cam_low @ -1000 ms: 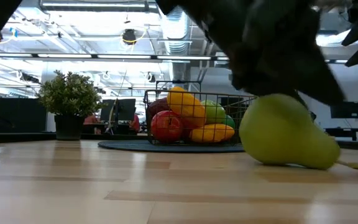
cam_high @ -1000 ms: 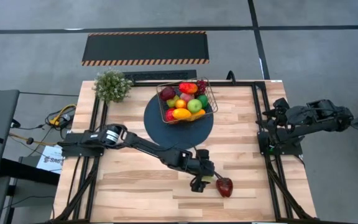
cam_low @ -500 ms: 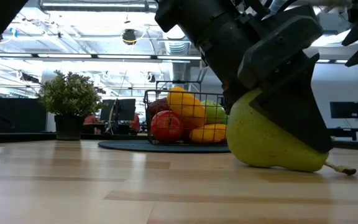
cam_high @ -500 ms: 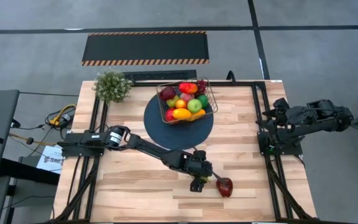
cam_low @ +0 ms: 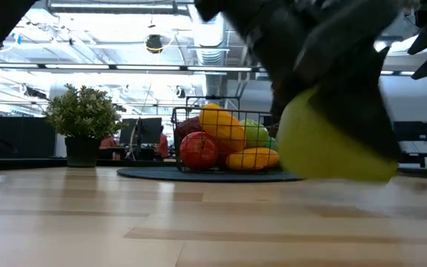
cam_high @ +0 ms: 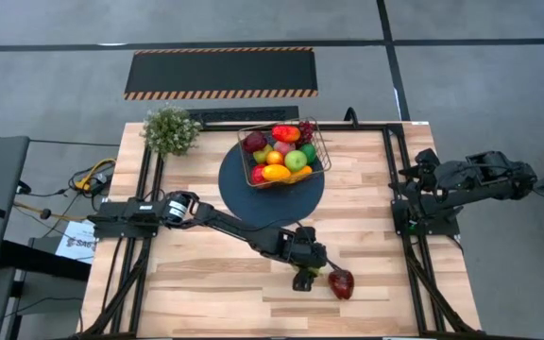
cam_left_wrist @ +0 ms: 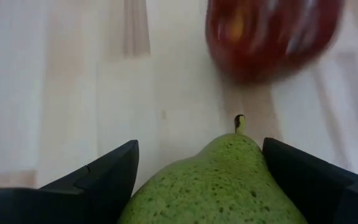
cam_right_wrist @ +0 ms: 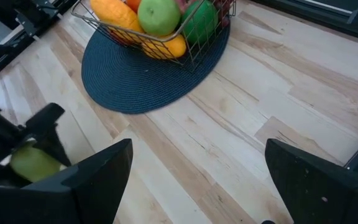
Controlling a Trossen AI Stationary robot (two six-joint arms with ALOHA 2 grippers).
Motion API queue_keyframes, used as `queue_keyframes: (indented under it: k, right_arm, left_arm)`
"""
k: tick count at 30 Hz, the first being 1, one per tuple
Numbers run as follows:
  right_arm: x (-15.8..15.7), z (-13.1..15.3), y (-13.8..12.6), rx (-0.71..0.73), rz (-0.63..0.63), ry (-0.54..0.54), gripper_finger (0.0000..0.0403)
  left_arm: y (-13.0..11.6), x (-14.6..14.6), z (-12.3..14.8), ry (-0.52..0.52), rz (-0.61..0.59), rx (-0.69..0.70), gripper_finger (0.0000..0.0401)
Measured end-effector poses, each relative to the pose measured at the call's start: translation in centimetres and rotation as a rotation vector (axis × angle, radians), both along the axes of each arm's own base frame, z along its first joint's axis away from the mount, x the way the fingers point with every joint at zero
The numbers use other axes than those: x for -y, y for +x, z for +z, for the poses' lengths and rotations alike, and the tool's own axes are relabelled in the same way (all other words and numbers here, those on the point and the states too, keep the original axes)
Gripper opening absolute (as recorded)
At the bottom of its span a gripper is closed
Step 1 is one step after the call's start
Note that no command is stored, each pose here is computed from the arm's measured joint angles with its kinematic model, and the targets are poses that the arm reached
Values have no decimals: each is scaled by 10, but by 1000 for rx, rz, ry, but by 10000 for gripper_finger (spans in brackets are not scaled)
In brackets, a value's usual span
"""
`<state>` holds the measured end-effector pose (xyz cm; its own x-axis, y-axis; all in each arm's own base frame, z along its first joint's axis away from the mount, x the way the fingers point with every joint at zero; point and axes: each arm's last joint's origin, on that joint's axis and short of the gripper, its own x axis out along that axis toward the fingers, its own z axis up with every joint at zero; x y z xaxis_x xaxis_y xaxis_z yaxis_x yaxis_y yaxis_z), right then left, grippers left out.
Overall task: Build produce basket
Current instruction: Put the pear into the wire basket
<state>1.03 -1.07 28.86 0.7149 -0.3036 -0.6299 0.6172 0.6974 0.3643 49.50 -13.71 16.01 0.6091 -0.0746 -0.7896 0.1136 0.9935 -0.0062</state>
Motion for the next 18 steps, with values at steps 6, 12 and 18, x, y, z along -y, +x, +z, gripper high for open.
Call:
queue_keyframes:
  k: [6, 12, 18]
  right_arm:
    - [0, 0, 0, 0, 0, 0, 385]
    - [0, 0, 0, 0, 0, 0, 385]
    - [0, 0, 0, 0, 0, 0, 385]
  left_arm:
    - [10, -15, 36, 101, 73, 37, 307]
    - [13, -46, 87, 311, 126, 50, 307]
    - [12, -89, 125, 432, 184, 75, 312]
